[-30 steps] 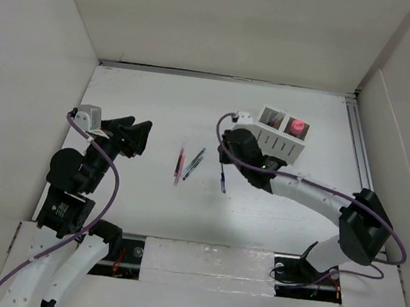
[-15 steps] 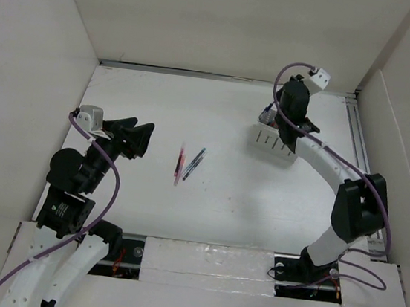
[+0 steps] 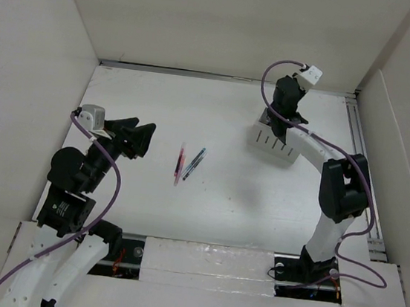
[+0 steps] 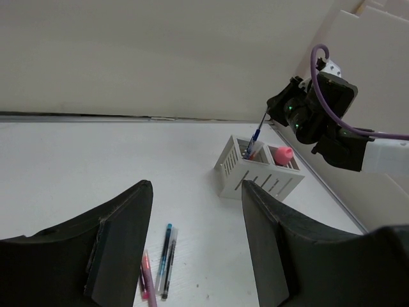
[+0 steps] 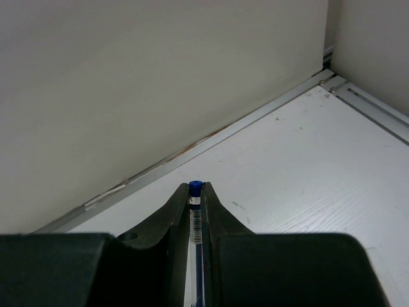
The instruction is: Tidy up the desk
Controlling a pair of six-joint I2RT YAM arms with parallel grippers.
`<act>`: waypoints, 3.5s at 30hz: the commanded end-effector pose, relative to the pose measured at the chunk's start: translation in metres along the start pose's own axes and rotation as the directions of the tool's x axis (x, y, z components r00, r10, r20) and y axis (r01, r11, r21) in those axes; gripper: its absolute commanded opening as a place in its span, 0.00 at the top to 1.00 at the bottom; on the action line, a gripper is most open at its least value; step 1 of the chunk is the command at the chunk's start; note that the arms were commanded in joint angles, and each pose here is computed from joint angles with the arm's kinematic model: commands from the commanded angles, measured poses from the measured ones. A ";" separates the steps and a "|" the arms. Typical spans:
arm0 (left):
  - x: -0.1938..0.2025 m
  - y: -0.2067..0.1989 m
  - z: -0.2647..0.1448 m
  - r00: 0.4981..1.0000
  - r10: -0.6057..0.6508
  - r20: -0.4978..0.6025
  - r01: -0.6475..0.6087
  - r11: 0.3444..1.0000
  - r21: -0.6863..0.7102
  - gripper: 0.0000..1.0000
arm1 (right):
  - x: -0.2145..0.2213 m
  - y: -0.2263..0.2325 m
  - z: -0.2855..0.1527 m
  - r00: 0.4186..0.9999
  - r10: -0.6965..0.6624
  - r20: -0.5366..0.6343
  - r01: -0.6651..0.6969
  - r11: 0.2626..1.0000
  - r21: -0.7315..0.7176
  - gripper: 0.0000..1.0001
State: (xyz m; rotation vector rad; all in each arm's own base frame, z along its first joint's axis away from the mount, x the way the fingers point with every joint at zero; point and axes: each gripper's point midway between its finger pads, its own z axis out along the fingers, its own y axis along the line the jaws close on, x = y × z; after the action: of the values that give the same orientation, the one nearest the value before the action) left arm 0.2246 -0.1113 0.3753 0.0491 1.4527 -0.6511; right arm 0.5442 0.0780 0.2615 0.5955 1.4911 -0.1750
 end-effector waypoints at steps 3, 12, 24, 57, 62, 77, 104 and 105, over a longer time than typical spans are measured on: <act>-0.007 -0.007 0.005 1.000 0.003 0.017 -0.003 1.000 0.031 0.47 | -0.030 -0.013 -0.008 0.995 0.048 0.090 -0.051 0.998 0.033 1.00; -0.009 -0.007 0.003 1.000 0.005 0.029 -0.006 0.999 0.032 0.47 | -0.021 -0.007 -0.037 0.995 0.082 0.048 -0.081 0.996 -0.024 0.62; -0.014 -0.008 -0.001 0.999 0.005 0.047 -0.006 0.999 0.031 0.47 | 0.026 0.071 -0.176 0.971 0.067 -0.231 -0.159 0.899 -0.409 1.00; -0.013 -0.009 -0.001 0.999 0.008 0.040 -0.009 0.999 0.036 0.47 | 0.252 0.116 -0.308 0.695 -0.442 -0.567 0.001 0.789 -0.614 0.65; -0.012 -0.009 -0.001 0.999 0.008 0.041 -0.010 0.999 0.040 0.47 | 0.259 0.107 -0.303 0.683 -0.451 -0.575 0.024 0.800 -0.599 0.67; -0.011 -0.009 0.001 0.999 0.006 0.036 -0.007 0.999 0.040 0.47 | 0.241 0.071 -0.302 0.674 -0.475 -0.567 0.064 0.801 -0.595 0.77; -0.008 -0.004 0.004 1.000 0.012 0.023 -0.012 1.000 0.018 0.47 | 0.269 0.065 -0.244 0.586 -0.512 -0.629 0.122 0.822 -0.556 0.68; -0.007 -0.005 0.004 1.000 0.012 0.022 -0.012 1.000 0.022 0.47 | 0.270 0.064 -0.246 0.579 -0.517 -0.630 0.122 0.819 -0.560 0.65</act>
State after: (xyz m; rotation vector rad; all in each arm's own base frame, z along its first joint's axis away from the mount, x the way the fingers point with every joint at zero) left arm 0.2267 -0.1134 0.3727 0.0556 1.4643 -0.6544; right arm 0.3858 0.3160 0.0318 -0.0356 2.3615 0.2129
